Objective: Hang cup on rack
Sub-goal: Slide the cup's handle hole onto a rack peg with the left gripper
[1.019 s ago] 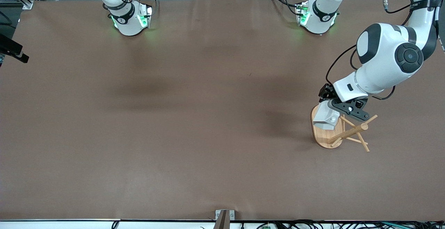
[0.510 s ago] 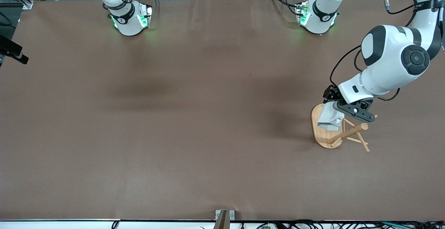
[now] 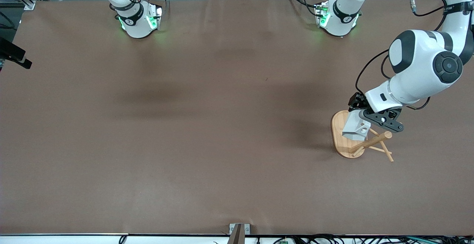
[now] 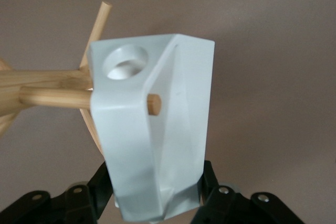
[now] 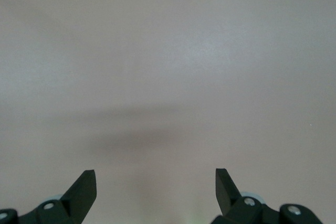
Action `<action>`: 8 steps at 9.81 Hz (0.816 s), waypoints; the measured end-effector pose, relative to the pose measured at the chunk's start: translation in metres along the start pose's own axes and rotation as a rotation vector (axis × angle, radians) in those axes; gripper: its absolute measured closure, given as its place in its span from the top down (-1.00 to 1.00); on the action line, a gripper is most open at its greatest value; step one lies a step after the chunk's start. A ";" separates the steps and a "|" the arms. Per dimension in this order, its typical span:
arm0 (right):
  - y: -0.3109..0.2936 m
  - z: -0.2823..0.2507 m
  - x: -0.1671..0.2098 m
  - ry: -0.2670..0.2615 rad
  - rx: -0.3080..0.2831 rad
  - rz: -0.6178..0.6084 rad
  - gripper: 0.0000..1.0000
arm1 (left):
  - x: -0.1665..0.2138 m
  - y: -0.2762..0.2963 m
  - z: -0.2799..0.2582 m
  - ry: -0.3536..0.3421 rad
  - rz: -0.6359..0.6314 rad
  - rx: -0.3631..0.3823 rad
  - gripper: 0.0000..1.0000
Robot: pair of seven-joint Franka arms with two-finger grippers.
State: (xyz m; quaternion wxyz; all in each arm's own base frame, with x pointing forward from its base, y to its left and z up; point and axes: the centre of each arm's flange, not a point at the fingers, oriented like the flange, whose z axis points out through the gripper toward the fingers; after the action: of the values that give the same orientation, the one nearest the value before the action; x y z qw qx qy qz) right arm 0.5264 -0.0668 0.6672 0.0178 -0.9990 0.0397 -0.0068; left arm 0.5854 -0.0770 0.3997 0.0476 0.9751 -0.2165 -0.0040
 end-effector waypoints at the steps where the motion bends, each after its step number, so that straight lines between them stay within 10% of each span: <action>1: 0.000 0.000 0.000 0.000 0.000 0.000 1.00 | 0.001 -0.003 0.001 0.000 -0.004 0.001 0.38; 6: 0.000 0.000 0.000 0.003 -0.001 0.000 1.00 | 0.005 -0.010 0.005 0.003 -0.020 -0.006 0.42; 8: 0.000 -0.001 0.001 0.007 -0.001 0.000 1.00 | 0.008 -0.010 -0.001 0.023 -0.031 -0.016 0.96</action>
State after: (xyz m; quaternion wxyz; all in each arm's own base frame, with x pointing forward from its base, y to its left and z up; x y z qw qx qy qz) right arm 0.5272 -0.0669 0.6678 0.0170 -0.9990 0.0400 -0.0101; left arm 0.5967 -0.0711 0.3999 0.0579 0.9779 -0.2007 0.0044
